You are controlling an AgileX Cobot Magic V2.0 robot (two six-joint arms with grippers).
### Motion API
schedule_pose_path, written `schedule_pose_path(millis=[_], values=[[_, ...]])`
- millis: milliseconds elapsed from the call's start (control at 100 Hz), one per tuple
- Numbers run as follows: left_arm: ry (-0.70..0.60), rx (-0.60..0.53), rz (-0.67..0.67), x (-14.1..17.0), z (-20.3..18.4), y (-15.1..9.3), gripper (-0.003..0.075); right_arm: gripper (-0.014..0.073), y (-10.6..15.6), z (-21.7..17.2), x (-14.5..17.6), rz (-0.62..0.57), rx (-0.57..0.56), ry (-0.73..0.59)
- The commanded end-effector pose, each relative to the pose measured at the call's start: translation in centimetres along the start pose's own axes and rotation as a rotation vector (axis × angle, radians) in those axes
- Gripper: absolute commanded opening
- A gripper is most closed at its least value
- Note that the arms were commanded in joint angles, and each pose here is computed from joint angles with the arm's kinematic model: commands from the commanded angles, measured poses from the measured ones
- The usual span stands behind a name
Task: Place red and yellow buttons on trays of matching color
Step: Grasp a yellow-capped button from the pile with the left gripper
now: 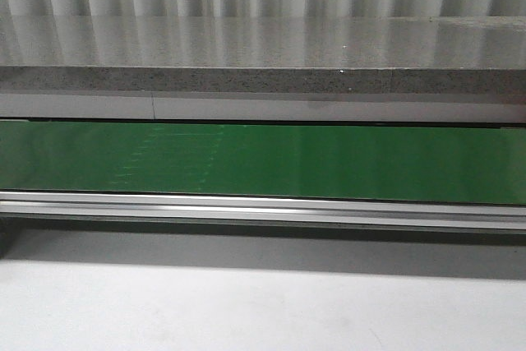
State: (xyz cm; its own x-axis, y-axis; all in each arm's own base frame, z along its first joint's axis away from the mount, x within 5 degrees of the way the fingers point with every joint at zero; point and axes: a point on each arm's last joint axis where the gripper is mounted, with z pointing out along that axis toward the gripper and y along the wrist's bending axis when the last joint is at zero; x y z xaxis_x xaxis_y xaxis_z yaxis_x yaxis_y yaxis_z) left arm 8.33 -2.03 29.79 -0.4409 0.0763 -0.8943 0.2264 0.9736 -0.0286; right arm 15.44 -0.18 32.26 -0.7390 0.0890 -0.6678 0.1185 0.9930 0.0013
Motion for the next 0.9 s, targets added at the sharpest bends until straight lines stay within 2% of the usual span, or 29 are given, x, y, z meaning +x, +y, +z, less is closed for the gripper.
schedule_pose_path(millis=[0,80,310,490,670,810,890], values=[[-0.093,0.009,-0.009,-1.4,-0.3,-0.1,-0.0020,-0.0058,0.6,-1.7,0.1,-0.097,-0.052,-0.125],[-0.093,0.009,-0.009,-1.4,-0.3,-0.1,-0.0020,-0.0058,1.0,-2.3,1.5,-0.178,-0.095,-0.178],[-0.093,0.009,-0.009,-1.4,-0.3,-0.1,-0.0020,-0.0058,0.9,-4.3,5.1,-0.258,-0.200,-0.297],[-0.095,0.008,-0.009,-1.4,-0.3,-0.1,-0.0020,-0.0058,0.5,-5.7,7.2,-0.230,-0.273,-0.389],[-0.088,0.003,-0.003,-1.5,-0.2,0.0,-0.0020,-0.0058,0.1,-6.7,8.0,-0.216,-0.286,-0.448],[-0.037,-0.065,-0.097,-2.7,1.0,0.8,-0.0020,-0.0058,0.0,-6.7,8.1,-0.217,-0.285,-0.443],[0.008,-0.119,-0.100,-3.4,1.9,1.5,-0.0013,-0.0058,0.0,-6.7,8.1,-0.217,-0.285,-0.443]])
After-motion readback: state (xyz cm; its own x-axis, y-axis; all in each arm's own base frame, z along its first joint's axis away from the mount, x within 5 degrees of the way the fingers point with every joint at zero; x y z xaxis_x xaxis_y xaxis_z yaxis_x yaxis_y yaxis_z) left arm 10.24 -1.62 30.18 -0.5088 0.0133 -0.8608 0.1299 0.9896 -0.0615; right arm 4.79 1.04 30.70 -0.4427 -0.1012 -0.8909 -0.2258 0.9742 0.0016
